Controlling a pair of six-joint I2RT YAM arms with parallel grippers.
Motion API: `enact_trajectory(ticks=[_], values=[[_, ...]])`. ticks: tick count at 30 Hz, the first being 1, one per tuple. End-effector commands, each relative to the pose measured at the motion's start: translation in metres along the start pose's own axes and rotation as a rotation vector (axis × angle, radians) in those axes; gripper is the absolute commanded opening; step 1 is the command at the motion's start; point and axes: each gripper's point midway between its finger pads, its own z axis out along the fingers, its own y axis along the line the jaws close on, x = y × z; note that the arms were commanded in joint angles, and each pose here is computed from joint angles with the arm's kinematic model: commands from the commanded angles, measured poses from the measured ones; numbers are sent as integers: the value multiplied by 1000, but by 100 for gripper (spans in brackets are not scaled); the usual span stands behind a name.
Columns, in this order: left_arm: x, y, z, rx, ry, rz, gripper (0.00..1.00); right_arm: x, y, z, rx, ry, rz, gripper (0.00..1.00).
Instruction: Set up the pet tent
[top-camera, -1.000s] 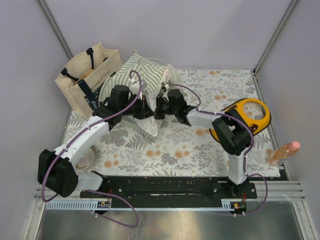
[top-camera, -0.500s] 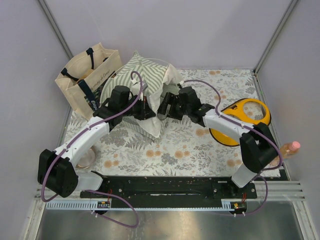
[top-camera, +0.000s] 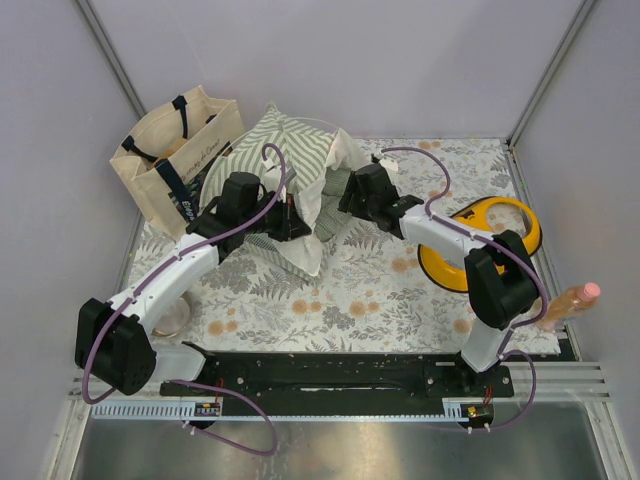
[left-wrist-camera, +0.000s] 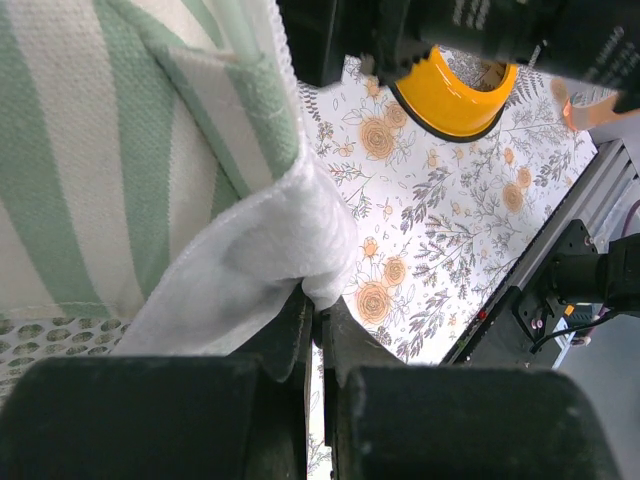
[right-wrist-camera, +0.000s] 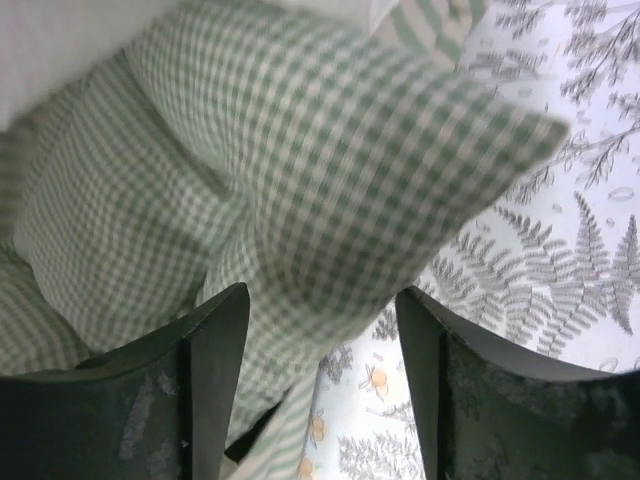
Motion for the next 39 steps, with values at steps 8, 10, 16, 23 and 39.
enact_trajectory(ticks=[8,10,16,23,39], values=[[4,-10,-6,35,16,2,0,-76,92,3,-402,-238,-164,10],[3,-14,-6,53,19,1,0,-63,111,-2,-533,-197,-177,0],[3,-30,-10,145,38,29,0,-41,139,9,-724,-113,-146,0],[3,-42,-18,198,31,49,0,-39,95,64,-438,-128,-86,0],[-2,-39,-16,174,25,47,0,-59,26,65,-37,-191,-19,61]])
